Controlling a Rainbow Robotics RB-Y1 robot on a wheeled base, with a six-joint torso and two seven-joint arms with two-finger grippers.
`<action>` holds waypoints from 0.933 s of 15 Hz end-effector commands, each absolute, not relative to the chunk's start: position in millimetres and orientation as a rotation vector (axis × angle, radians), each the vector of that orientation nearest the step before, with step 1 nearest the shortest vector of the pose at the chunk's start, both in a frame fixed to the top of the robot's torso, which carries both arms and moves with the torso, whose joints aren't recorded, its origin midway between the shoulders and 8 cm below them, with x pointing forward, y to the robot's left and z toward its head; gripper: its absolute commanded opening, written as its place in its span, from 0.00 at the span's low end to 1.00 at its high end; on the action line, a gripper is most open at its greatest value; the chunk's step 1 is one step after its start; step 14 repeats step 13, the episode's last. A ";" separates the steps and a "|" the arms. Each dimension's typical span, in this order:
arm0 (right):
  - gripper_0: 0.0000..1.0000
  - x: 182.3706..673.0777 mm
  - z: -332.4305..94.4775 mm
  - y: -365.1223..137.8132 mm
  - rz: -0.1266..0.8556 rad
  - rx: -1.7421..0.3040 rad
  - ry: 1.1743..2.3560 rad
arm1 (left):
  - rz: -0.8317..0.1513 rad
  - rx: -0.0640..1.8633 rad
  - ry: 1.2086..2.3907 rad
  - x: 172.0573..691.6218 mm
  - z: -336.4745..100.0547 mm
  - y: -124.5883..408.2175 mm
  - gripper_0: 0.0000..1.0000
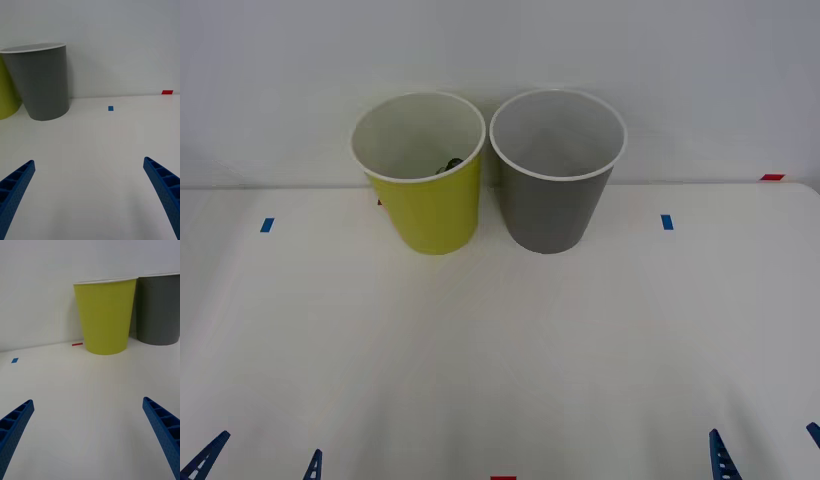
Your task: Put cans in the gray bin and PET bottles in the light green bin.
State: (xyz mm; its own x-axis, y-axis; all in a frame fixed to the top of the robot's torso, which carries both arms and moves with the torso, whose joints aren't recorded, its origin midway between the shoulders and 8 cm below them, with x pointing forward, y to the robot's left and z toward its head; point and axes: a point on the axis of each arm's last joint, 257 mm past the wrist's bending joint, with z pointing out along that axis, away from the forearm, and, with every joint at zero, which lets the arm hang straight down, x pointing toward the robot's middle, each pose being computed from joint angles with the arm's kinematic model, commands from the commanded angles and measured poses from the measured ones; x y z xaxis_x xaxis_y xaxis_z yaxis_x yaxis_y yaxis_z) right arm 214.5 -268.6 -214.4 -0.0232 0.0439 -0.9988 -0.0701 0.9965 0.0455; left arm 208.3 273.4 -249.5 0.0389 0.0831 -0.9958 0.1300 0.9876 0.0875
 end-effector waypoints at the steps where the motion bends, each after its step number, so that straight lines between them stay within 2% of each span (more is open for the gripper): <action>1: 1.00 214.5 -214.4 -268.5 0.091 -0.020 1.592 | -0.036 0.170 1.534 208.3 -249.5 273.3 1.00; 14: 1.00 214.5 -214.4 -268.5 0.091 -0.020 1.592 | -0.036 0.170 1.534 208.3 -249.5 273.3 1.00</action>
